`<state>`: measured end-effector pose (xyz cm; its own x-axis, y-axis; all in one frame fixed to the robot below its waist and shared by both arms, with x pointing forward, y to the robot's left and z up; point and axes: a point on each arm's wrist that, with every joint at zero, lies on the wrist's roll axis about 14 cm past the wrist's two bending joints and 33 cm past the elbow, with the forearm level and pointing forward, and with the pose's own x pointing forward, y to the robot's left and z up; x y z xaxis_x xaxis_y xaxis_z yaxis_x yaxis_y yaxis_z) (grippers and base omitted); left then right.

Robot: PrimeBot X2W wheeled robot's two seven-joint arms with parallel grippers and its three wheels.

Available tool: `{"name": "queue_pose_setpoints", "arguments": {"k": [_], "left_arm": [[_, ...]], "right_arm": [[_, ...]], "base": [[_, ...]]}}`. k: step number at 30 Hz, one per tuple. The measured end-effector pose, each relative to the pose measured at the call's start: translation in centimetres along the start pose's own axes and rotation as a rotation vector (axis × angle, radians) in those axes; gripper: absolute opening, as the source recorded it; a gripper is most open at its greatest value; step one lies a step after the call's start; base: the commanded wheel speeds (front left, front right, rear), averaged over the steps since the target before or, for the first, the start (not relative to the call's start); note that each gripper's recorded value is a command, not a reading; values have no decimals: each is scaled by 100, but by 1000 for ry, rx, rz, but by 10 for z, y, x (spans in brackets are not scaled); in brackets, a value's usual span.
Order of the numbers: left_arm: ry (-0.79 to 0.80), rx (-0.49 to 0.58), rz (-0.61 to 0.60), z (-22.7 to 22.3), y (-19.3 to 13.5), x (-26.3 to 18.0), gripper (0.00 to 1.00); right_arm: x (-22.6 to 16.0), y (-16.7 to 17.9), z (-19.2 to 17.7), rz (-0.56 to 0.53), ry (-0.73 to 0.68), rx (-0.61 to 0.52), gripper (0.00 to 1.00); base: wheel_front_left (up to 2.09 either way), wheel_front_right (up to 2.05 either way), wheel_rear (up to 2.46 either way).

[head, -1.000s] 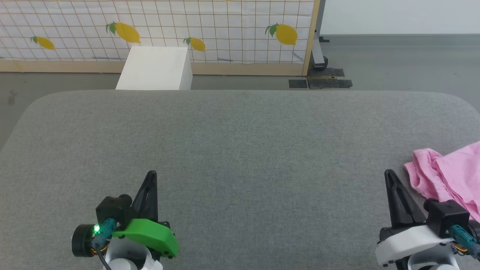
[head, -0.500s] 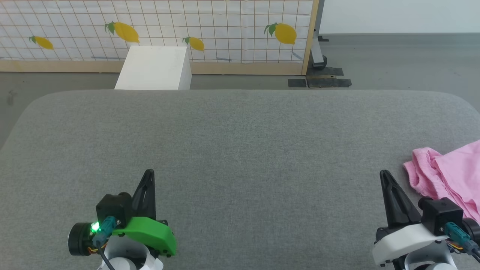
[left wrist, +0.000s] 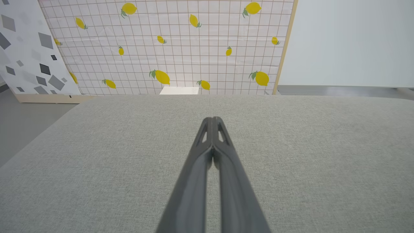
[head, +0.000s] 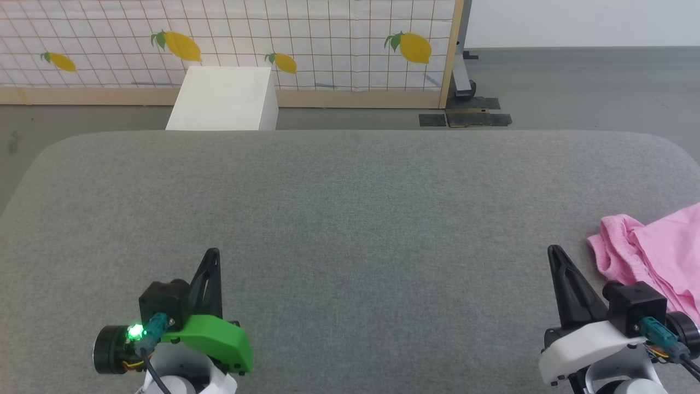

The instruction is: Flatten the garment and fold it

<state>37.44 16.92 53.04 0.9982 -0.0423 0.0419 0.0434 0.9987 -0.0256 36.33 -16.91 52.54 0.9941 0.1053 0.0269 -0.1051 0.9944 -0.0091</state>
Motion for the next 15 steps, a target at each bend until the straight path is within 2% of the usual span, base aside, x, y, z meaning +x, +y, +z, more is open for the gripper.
{"name": "queue_pose_setpoints", "arguments": {"k": [15], "left_arm": [[9,39,14,2,3,1,0]], "right_arm": [[2,4,-3,13,26,-17,0]], "base": [[0,0,0]]}}
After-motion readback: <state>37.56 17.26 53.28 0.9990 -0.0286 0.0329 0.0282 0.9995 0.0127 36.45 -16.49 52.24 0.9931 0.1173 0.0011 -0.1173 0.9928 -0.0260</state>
